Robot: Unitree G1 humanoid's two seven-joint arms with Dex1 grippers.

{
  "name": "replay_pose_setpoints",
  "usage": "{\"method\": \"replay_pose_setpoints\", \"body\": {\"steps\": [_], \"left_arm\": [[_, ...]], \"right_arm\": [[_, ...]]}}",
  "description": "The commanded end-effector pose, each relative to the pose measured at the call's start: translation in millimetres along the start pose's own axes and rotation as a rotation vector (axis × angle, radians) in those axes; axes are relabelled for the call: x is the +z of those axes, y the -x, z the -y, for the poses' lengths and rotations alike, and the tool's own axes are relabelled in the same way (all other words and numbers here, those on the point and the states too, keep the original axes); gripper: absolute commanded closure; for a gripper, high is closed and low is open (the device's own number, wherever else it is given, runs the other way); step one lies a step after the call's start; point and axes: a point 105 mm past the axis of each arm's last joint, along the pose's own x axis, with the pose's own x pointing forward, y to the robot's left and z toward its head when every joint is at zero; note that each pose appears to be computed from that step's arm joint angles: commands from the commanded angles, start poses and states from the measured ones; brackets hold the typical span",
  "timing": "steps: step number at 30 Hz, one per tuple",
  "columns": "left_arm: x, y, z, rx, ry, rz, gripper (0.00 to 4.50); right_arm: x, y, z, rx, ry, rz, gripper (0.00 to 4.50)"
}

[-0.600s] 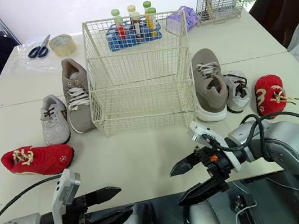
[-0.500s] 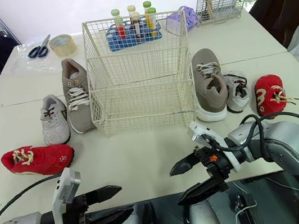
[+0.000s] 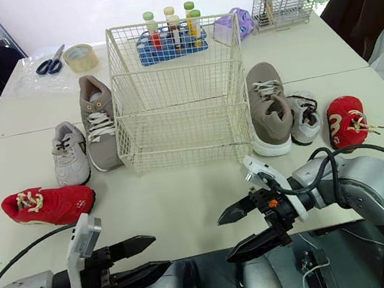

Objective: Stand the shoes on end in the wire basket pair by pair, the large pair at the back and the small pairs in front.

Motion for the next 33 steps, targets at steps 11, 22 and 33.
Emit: {"method": "replay_pose_setpoints", "body": {"steps": [11,22,33], "left_arm": [[41.3,23.5,-6.6,0.036,-0.125,0.074,0.04],[113.0,42.0,9.9,0.159,-0.512,0.057,0.04],[113.0,19.1,36.7,0.087,-0.499,0.151,0.04]], "right_arm": [[73.5,47.2,-31.4,-0.034,0.211,0.024,0.00],[142.5,75.9,-5.2,-0.333,0.676,-0.222,0.00],[118.0,60.2,39.0,-0.295,0.698,-0.409,0.00]]}}
